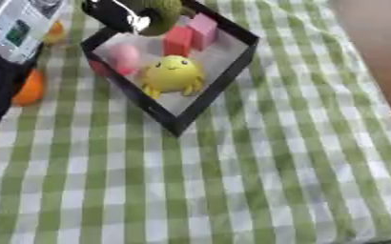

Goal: Pick up objects on the table and place them in the box.

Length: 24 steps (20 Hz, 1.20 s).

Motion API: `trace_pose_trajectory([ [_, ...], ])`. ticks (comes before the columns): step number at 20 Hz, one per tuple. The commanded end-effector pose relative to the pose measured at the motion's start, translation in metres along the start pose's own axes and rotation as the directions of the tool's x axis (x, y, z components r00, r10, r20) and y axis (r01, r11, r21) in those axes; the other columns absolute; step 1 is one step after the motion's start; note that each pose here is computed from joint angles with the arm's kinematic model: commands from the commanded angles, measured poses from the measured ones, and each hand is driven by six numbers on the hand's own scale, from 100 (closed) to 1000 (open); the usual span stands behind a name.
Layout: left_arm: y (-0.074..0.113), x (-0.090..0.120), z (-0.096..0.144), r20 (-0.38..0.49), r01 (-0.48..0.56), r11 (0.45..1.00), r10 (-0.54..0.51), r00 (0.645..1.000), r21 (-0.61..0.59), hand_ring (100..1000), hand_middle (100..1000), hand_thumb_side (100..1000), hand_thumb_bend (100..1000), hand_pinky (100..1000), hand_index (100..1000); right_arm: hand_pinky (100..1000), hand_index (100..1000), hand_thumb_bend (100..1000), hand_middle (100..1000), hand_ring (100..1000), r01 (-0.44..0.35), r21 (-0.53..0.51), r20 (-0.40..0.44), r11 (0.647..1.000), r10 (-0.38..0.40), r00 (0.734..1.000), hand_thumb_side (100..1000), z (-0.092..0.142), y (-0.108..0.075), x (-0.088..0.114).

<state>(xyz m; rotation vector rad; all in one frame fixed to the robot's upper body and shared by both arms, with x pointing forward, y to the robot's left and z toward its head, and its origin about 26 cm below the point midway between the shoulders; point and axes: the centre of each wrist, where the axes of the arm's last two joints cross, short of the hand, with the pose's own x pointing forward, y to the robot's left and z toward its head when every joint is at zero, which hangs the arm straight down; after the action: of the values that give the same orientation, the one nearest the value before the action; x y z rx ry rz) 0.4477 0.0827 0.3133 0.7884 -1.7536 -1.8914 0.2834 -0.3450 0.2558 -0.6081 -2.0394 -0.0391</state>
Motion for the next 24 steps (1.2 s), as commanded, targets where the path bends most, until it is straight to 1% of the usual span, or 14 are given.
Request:
trace_pose_trajectory([
  [1, -0.004, -0.009, -0.006, -0.014, 0.009, 1.000, -0.009, 1.000, 0.014, 707, 618, 292, 145, 749, 631, 814, 817, 100, 774, 782, 0.007, 0.014, 0.036, 1.000, -0.007, 0.999, 595, -0.003, 0.000, 0.011],
  [3, -0.018, -0.015, -0.009, -0.026, 0.000, 1.000, -0.001, 1.000, -0.006, 710, 623, 287, 204, 751, 635, 814, 817, 100, 774, 781, 0.013, 0.015, 0.038, 1.000, -0.013, 0.999, 595, -0.004, 0.000, 0.012],
  [4, -0.023, -0.018, -0.011, -0.033, -0.002, 1.000, 0.002, 0.999, -0.015, 718, 632, 293, 278, 760, 642, 814, 817, 100, 773, 781, 0.015, 0.016, 0.037, 1.000, -0.015, 0.999, 595, -0.004, 0.001, 0.012],
  [5, -0.029, -0.020, -0.013, -0.037, -0.007, 1.000, 0.006, 0.999, -0.023, 721, 637, 299, 299, 762, 650, 814, 817, 100, 773, 781, 0.016, 0.016, 0.037, 1.000, -0.017, 0.999, 595, -0.004, 0.001, 0.012],
  [7, -0.038, -0.023, -0.016, -0.045, -0.007, 0.999, 0.006, 0.999, -0.034, 747, 669, 329, 449, 792, 693, 814, 817, 100, 773, 781, 0.019, 0.016, 0.035, 1.000, -0.020, 0.999, 595, -0.004, 0.001, 0.012],
  [8, -0.042, -0.024, -0.017, -0.048, -0.005, 0.999, 0.003, 0.999, -0.038, 749, 672, 333, 463, 794, 698, 814, 817, 100, 773, 781, 0.020, 0.016, 0.034, 1.000, -0.020, 0.999, 595, -0.003, 0.001, 0.011],
  [9, -0.044, -0.025, -0.017, -0.050, -0.003, 0.999, 0.001, 0.999, -0.038, 772, 702, 363, 560, 812, 757, 814, 817, 100, 773, 781, 0.020, 0.016, 0.034, 1.000, -0.021, 0.999, 595, -0.003, 0.002, 0.011],
  [10, -0.046, -0.026, -0.017, -0.052, 0.000, 0.999, -0.002, 0.999, -0.034, 774, 704, 365, 565, 813, 762, 814, 817, 100, 773, 781, 0.021, 0.016, 0.033, 1.000, -0.021, 0.999, 595, -0.003, 0.002, 0.011],
  [11, -0.047, -0.027, -0.017, -0.055, 0.003, 0.999, -0.005, 0.998, -0.032, 796, 734, 384, 625, 827, 804, 814, 817, 100, 773, 781, 0.021, 0.016, 0.032, 1.000, -0.022, 0.999, 596, -0.003, 0.002, 0.011],
  [12, -0.048, -0.028, -0.017, -0.058, 0.006, 1.000, -0.008, 0.998, -0.030, 799, 738, 387, 633, 828, 809, 814, 817, 100, 773, 781, 0.022, 0.016, 0.031, 1.000, -0.022, 0.999, 597, -0.003, 0.002, 0.011],
  [14, -0.049, -0.029, -0.016, -0.067, 0.014, 1.000, -0.016, 0.998, -0.028, 828, 775, 411, 740, 843, 858, 815, 817, 100, 773, 781, 0.021, 0.017, 0.028, 1.000, -0.022, 0.999, 597, -0.003, 0.002, 0.010],
  [16, -0.049, -0.030, -0.015, -0.081, 0.026, 0.999, -0.028, 0.996, -0.026, 839, 784, 425, 797, 851, 869, 815, 817, 100, 773, 781, 0.020, 0.018, 0.026, 1.000, -0.020, 0.999, 598, -0.002, 0.002, 0.010],
  [19, -0.039, -0.031, -0.011, -0.100, 0.042, 0.999, -0.041, 0.994, 0.005, 846, 791, 434, 829, 849, 878, 815, 817, 100, 773, 781, 0.016, 0.017, 0.023, 1.000, -0.016, 1.000, 598, -0.002, 0.002, 0.009],
  [24, -0.009, -0.037, 0.007, -0.128, 0.010, 0.993, 0.005, 0.992, 0.116, 849, 789, 455, 837, 845, 877, 815, 817, 100, 772, 781, 0.002, 0.010, 0.015, 1.000, -0.003, 1.000, 597, 0.000, 0.000, 0.007],
])
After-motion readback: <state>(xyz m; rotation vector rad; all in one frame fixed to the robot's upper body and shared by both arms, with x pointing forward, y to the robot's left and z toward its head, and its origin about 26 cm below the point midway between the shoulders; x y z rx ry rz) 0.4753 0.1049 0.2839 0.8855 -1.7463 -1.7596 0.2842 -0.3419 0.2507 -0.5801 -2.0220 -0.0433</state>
